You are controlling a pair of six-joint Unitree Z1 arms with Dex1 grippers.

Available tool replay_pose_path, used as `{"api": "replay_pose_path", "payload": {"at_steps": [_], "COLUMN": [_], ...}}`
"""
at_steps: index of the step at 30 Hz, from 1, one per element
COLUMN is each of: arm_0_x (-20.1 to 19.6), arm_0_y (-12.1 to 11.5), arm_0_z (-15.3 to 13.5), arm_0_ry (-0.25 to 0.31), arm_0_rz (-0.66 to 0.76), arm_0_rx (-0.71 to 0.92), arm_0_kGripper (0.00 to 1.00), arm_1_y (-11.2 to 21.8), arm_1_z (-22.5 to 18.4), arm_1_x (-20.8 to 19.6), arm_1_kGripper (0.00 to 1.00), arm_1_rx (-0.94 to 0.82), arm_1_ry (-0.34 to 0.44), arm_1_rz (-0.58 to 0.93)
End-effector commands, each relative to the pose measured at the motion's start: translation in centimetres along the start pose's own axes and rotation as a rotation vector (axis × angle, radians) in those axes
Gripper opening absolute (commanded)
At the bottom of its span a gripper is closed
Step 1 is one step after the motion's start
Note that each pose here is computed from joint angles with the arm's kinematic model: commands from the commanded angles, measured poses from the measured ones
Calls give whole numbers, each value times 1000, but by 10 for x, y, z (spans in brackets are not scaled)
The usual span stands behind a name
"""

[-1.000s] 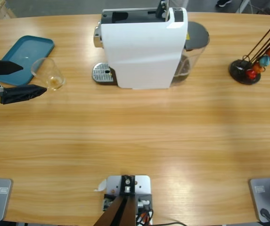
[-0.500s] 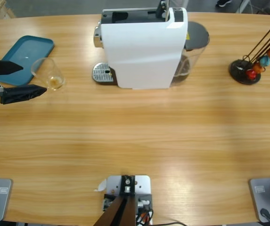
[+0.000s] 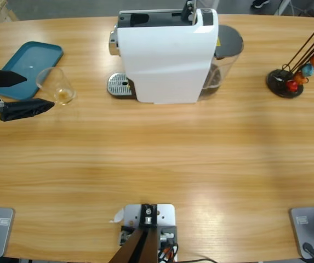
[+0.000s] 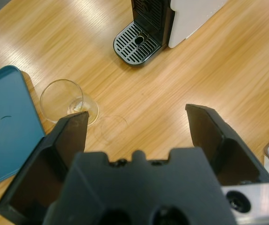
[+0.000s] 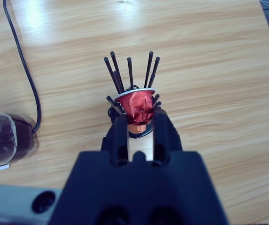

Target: Pour coffee

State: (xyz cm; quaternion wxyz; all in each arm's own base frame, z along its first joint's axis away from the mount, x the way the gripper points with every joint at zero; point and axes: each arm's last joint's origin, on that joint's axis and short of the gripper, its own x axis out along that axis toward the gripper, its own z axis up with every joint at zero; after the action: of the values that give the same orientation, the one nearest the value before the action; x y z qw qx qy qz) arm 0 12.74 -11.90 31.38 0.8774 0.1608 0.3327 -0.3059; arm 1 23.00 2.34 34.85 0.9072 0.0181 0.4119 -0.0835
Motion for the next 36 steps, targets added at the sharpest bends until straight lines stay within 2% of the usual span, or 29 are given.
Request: {"api": "replay_pose_path", "payload": {"at_steps": [1,10,16,19,26,28,36], "arm_0_x": [9,11,12,12,11,11,10], "arm_0_y": [-3,-3,-3,-3,-3,-3,-3], "arm_0_z": [-6,-5,-5,-5,-5,-5,-4], "arm_0_ry": [54,59,60,59,55,55,49], "arm_0_rz": [-5,-5,-7,-7,-7,-7,-8], "arm_0_rx": [4,4,3,3,3,3,2], "arm_0_kGripper": [895,895,895,895,895,895,895], "arm_1_y": [-5,-8,-4,8,53,66,99], "arm_1_z": [4,24,31,30,16,17,11], "arm_1_x": [-10,-39,-66,-85,-138,-148,-172], "arm_1_kGripper": [85,85,85,85,92,163,154], "arm_1_rx": [-1,-8,-53,-157,-430,-555,-851], "arm_1_ry": [-12,-55,-55,-58,-157,-143,-105], "arm_1_rz": [-13,-5,36,108,428,504,647]}}
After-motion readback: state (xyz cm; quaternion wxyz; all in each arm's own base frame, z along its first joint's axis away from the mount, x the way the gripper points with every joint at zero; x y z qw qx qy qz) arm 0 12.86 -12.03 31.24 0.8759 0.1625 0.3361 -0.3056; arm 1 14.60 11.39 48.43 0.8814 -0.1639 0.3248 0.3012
